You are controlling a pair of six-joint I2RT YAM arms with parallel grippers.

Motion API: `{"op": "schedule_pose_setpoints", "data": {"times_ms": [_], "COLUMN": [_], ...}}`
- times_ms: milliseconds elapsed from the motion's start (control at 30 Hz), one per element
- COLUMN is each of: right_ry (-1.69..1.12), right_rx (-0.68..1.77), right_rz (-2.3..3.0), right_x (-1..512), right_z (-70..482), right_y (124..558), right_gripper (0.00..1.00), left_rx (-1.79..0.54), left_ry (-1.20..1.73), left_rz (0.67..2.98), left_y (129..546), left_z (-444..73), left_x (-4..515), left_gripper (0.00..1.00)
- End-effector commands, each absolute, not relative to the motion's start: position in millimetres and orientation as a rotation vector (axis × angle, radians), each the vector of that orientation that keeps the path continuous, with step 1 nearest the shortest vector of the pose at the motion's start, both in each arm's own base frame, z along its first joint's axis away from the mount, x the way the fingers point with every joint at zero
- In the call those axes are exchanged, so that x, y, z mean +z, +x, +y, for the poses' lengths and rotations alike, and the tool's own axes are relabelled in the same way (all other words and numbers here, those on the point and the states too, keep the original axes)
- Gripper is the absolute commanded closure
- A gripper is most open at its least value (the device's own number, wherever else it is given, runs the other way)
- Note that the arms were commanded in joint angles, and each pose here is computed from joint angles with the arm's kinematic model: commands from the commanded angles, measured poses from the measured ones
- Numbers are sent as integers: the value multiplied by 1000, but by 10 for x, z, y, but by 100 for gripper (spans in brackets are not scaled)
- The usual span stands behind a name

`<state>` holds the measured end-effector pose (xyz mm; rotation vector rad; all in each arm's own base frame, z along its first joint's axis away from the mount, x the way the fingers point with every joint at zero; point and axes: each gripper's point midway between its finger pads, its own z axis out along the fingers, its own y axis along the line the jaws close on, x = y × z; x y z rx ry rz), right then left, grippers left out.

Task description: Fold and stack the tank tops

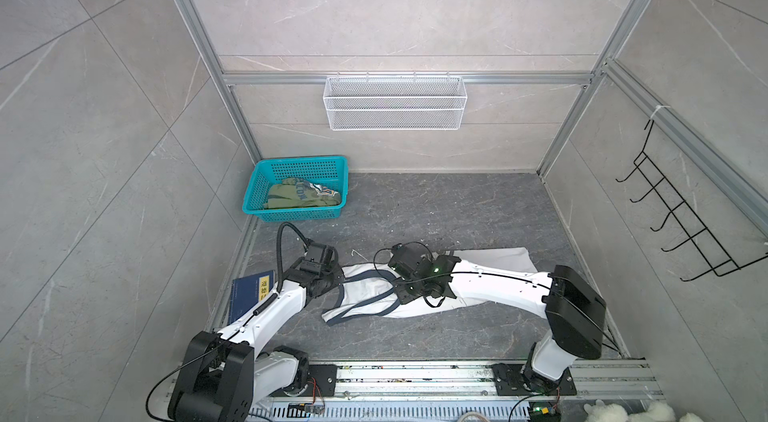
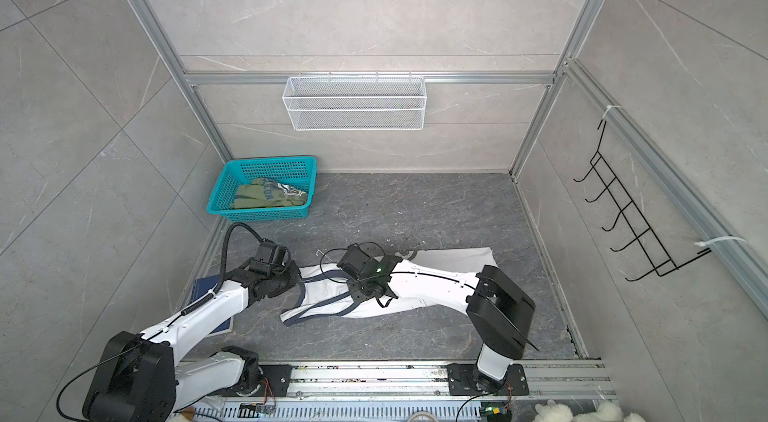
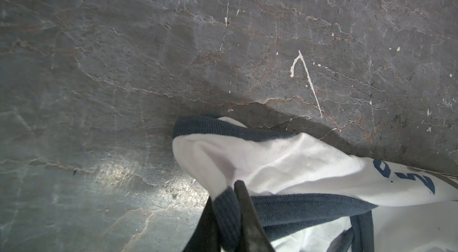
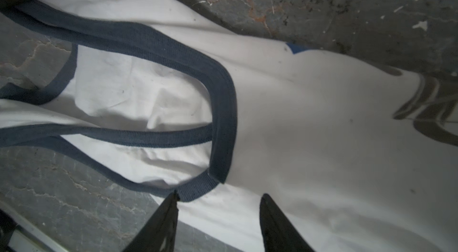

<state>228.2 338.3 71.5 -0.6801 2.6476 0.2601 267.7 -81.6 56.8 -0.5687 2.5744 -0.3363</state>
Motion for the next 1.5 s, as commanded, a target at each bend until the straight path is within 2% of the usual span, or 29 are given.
{"op": "schedule_pose_setpoints", "data": {"times_ms": [0,133,367,500,667,800,1000,1233,1367,1433,1467], "right_ry": [-667,-660,-694,-688,-682,-675,-732,-753,-764,-760,-762], "right_rx": [91,16,56,2,-14,15,10,84,120,102,98], "right_rz": [2650,2654,2698,2687,2647,2628,2616,2708,2717,2706,2701], "right_x": [602,506,292,302,497,693,828,439,399,432,446], "right_z": [3309,3270,3407,3360,3241,3149,3091,3198,3292,3272,3269], "right_y": [2383,2430,2351,2388,2389,2301,2012,1777,1728,1753,1759], "right_gripper": [46,48,58,69,90,96,97,94,93,90,86], "left_rx": [-351,-354,-368,-361,-335,-308,-245,-207,-202,-224,-230], "left_ry": [-554,-554,-560,-561,-572,-599,-671,-740,-809,-826,-832], "left_rz": [2537,2541,2541,2540,2548,2536,2490,2550,2540,2519,2509], "left_y": [2782,2773,2777,2779,2761,2754,2706,2596,2522,2505,2504], "left_z": [-832,-836,-852,-844,-811,-763,-621,-588,-547,-547,-541], "left_x": [674,655,632,627,608,627,654,440,417,420,425], "left_gripper": [86,86,86,86,86,86,85,84,84,84,84]}}
